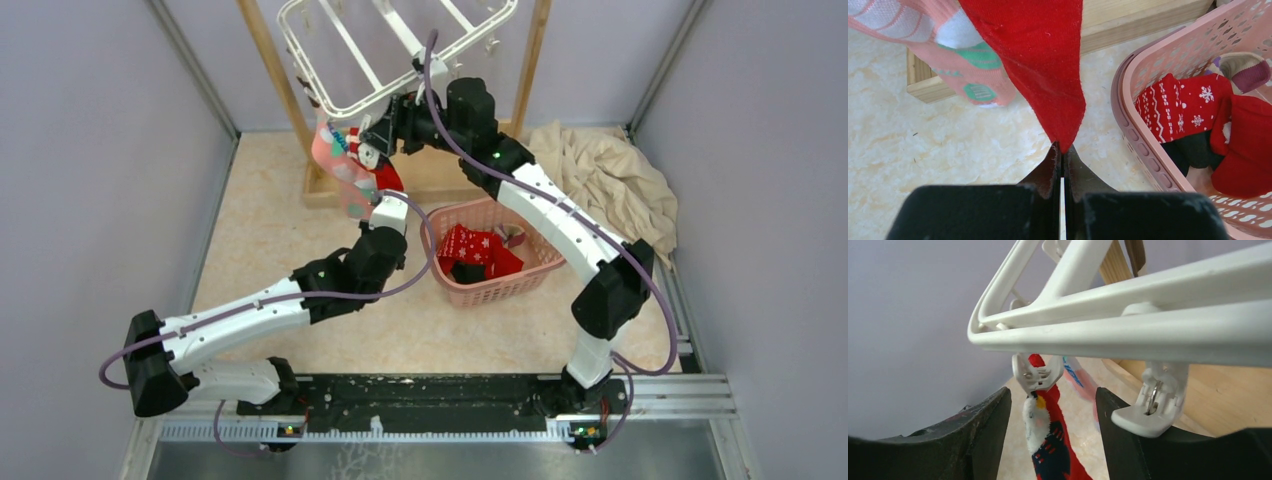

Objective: Remove the socks clipped to the hanger
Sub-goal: Remove the sock from the hanger.

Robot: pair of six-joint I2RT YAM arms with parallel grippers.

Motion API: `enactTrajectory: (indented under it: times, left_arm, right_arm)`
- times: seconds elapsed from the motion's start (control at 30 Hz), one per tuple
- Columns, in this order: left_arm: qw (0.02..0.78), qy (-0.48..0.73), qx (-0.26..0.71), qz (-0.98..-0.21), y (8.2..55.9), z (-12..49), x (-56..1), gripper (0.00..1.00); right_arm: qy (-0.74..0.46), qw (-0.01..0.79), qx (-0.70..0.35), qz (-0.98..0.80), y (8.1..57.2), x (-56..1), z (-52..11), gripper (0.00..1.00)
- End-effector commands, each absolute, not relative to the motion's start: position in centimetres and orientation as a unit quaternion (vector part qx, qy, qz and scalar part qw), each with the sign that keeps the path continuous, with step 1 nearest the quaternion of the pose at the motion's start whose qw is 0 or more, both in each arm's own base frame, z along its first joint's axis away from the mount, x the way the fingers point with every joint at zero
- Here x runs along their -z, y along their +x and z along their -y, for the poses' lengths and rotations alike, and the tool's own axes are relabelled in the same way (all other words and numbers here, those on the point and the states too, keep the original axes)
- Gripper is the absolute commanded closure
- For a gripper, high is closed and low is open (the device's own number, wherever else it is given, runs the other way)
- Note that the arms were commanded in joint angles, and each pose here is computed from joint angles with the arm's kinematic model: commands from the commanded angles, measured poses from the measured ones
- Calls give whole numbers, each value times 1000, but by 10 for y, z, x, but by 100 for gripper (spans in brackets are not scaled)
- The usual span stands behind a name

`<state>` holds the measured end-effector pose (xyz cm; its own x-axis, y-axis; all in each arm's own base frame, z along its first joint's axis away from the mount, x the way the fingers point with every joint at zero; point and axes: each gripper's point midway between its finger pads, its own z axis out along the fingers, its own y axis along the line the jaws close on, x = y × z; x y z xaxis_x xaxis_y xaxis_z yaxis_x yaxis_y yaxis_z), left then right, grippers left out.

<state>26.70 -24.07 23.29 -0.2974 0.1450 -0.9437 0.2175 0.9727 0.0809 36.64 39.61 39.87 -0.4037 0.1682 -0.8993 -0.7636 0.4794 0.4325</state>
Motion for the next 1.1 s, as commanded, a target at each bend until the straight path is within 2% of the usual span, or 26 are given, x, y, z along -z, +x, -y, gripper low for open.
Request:
enactTrajectory:
  times: [0.0, 1.07]
  left_arm:
    - [593, 107, 43, -797, 272, 247, -246, 100]
    - [596, 104, 43, -795, 271, 244, -250, 100]
  right_arm:
    - [-217, 546, -492, -643, 373, -444, -395, 38]
    - [-206, 561, -506, -622, 388, -455, -399, 38]
